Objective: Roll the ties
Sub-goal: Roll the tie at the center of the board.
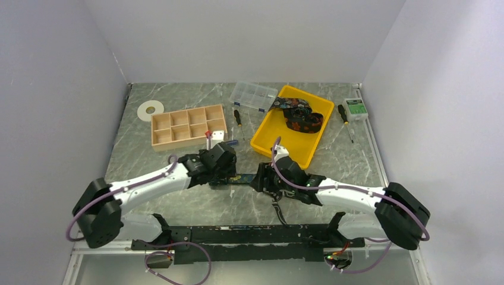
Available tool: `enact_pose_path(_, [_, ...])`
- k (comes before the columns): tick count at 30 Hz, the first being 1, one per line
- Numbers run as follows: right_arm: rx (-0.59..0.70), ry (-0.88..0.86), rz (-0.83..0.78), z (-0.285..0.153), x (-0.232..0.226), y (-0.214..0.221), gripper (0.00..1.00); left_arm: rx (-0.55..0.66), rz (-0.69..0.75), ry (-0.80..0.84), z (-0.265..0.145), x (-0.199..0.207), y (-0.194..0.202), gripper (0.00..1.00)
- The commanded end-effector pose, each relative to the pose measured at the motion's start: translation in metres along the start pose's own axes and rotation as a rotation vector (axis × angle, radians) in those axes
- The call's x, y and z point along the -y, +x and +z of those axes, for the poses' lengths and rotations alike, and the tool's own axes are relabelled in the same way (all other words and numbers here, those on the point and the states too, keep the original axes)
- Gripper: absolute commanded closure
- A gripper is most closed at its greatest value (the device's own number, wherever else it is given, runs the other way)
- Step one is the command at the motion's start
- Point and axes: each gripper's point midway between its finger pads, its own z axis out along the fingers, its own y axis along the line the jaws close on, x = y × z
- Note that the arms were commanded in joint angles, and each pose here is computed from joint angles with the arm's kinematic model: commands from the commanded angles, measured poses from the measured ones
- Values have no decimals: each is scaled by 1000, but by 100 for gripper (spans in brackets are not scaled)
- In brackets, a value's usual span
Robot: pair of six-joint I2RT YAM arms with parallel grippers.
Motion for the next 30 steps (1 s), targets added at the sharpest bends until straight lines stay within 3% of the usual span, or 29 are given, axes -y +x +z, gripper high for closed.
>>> enact_pose_path(1, [27, -119, 13, 8, -39, -24, 33, 31, -38, 19, -18, -13, -6, 24])
enact_pose_path(6, [-6, -183, 33, 23, -66, -34, 33, 92, -100, 40, -33, -39, -15, 21])
enact_pose_path(11, [-51, -182, 57, 56, -86, -46, 35, 126, -312, 235, -31, -61, -31, 19])
enact_pose_path(18, [-105, -139, 43, 96, -89, -47, 37, 121, -497, 316, -12, -81, -35, 19])
enact_pose_path(30, [-167, -105, 39, 115, -74, -25, 51, 51, -503, 353, 9, -77, -15, 22])
